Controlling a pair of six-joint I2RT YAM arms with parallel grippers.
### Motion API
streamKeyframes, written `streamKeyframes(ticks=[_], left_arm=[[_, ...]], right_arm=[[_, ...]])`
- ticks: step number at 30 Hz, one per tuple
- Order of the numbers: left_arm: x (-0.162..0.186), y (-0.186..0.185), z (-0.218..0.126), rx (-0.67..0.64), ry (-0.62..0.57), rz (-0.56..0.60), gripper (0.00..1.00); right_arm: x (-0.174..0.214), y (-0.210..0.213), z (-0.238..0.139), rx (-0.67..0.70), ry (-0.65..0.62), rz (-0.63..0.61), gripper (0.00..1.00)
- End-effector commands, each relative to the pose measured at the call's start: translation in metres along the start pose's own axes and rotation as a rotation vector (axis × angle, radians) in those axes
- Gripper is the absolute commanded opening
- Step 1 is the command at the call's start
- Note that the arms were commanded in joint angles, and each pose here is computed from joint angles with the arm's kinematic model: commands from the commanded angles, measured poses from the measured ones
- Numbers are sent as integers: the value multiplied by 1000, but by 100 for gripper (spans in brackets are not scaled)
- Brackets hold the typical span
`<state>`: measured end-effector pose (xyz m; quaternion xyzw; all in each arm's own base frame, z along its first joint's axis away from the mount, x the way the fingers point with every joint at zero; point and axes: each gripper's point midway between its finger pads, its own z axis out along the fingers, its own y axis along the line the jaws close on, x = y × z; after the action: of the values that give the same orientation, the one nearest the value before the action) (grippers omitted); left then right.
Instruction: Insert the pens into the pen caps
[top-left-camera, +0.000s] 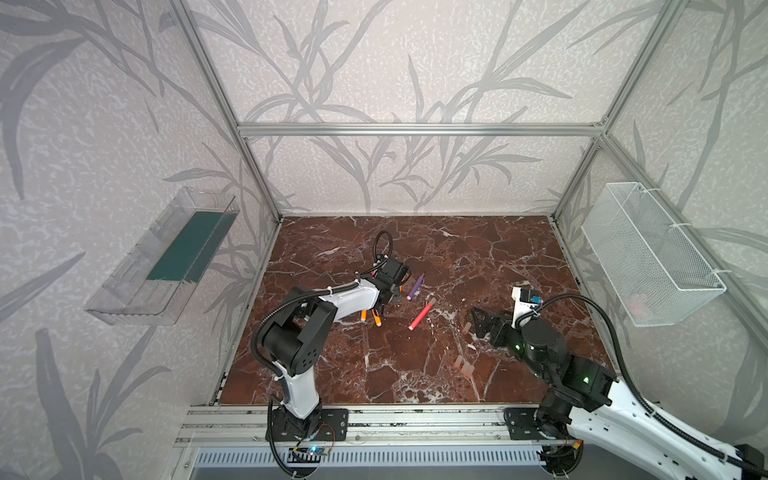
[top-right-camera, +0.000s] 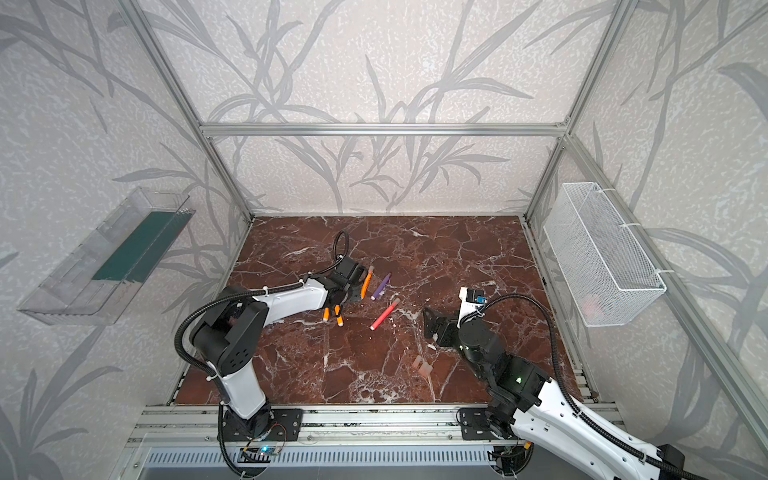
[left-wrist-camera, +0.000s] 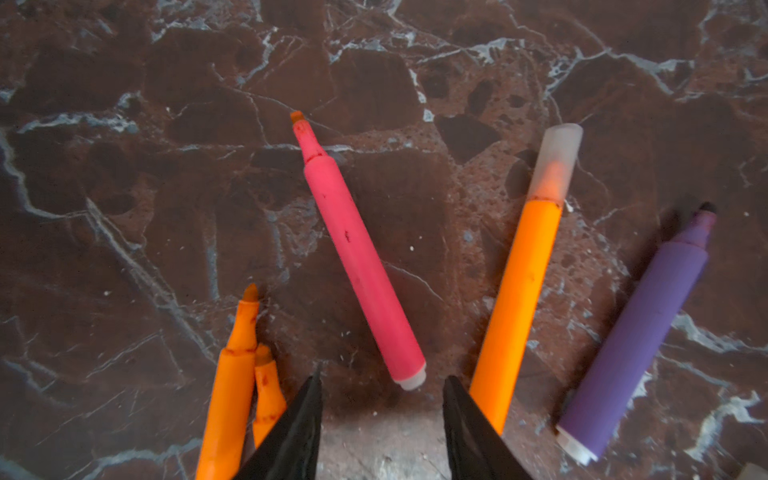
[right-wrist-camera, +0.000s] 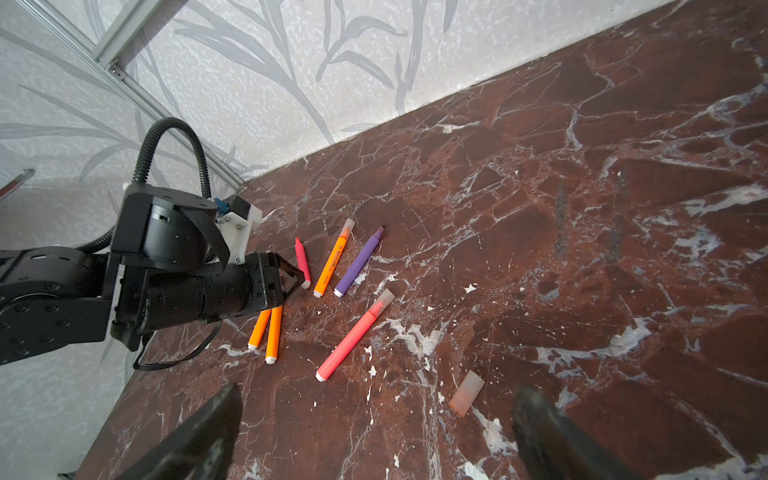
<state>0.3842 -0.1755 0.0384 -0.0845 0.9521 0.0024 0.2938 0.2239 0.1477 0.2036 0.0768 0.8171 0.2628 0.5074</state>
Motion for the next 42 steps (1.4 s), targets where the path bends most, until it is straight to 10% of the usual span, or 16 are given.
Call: streamKeyframes(ticks=[1, 14, 25, 33, 42], left_arm=[[-8, -4, 5, -3, -8, -38, 54], [-5, 1, 23, -53, 44, -40, 53], [0, 5, 34, -64, 74, -31, 21], [-4, -3, 27, 5, 70, 8, 0], [-43, -1, -35, 108, -93, 44, 0]], right_arm=[[-13, -13, 7, 82, -103, 66, 99], [-22, -4, 31, 173, -105, 77, 99], [-15, -10, 55, 243, -151, 131, 96], [-6, -5, 131, 397, -296, 166, 96], [1, 43, 215, 382, -389, 39, 100]])
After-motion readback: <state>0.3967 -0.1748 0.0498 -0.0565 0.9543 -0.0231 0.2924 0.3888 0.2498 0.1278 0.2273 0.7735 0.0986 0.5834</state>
